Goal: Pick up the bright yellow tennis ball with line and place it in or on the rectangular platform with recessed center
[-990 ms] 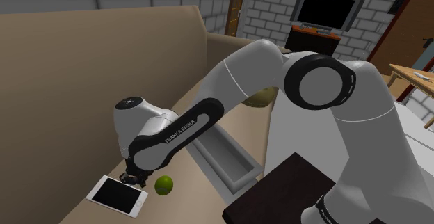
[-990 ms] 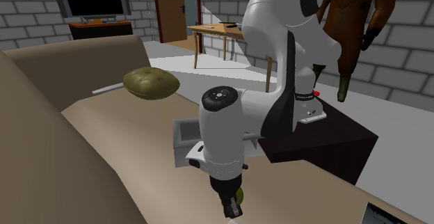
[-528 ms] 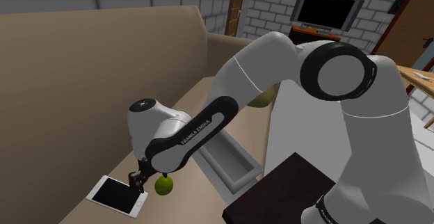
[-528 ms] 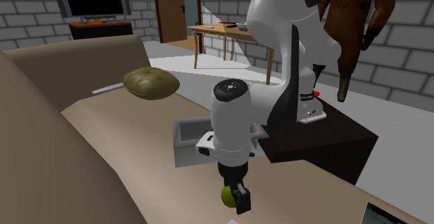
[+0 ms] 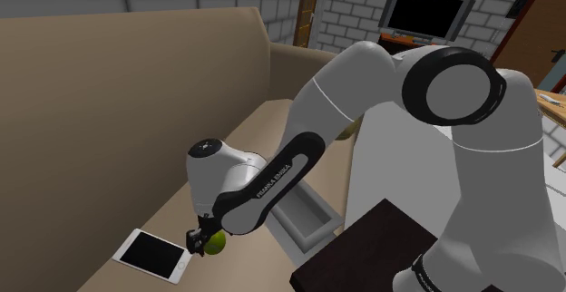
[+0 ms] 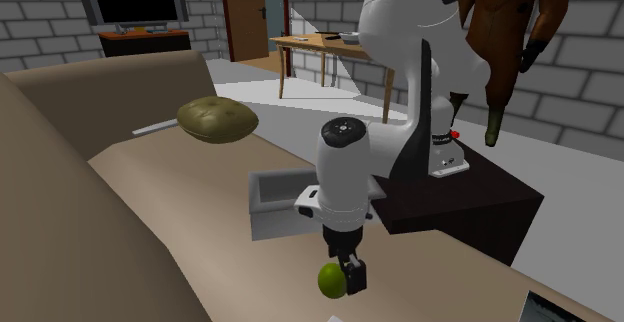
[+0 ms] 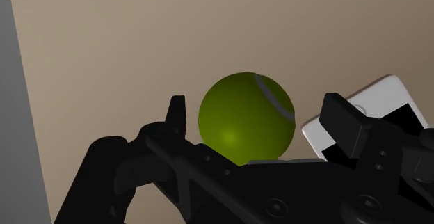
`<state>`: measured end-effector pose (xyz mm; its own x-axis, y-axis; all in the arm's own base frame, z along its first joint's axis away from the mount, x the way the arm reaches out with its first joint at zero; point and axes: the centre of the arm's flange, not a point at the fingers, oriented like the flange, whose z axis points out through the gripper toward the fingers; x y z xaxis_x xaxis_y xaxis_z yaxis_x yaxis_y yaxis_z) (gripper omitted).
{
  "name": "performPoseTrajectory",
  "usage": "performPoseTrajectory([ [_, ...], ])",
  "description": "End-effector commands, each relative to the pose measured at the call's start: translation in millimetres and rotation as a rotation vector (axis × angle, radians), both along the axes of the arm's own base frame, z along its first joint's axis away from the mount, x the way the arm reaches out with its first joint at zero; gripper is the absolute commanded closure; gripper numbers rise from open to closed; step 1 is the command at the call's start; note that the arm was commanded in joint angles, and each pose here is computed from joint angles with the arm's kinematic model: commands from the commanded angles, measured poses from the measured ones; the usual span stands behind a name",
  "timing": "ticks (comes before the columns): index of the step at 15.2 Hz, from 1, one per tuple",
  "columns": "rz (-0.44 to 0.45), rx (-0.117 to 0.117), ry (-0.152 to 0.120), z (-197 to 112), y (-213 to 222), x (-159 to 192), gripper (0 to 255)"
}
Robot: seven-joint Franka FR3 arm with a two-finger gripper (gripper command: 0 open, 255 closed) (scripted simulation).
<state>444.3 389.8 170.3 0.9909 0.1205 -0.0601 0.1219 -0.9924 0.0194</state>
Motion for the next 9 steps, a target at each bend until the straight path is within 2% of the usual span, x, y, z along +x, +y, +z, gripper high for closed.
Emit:
performPoseTrajectory([
  [1, 0.000, 0.000, 0.000, -10.8, -1.2, -1.3, 0],
  [2, 0.000, 0.000, 0.000, -19.1, -1.4, -1.8, 0],
  [9, 0.000, 0.000, 0.000, -19.1, -1.4, -1.8, 0],
])
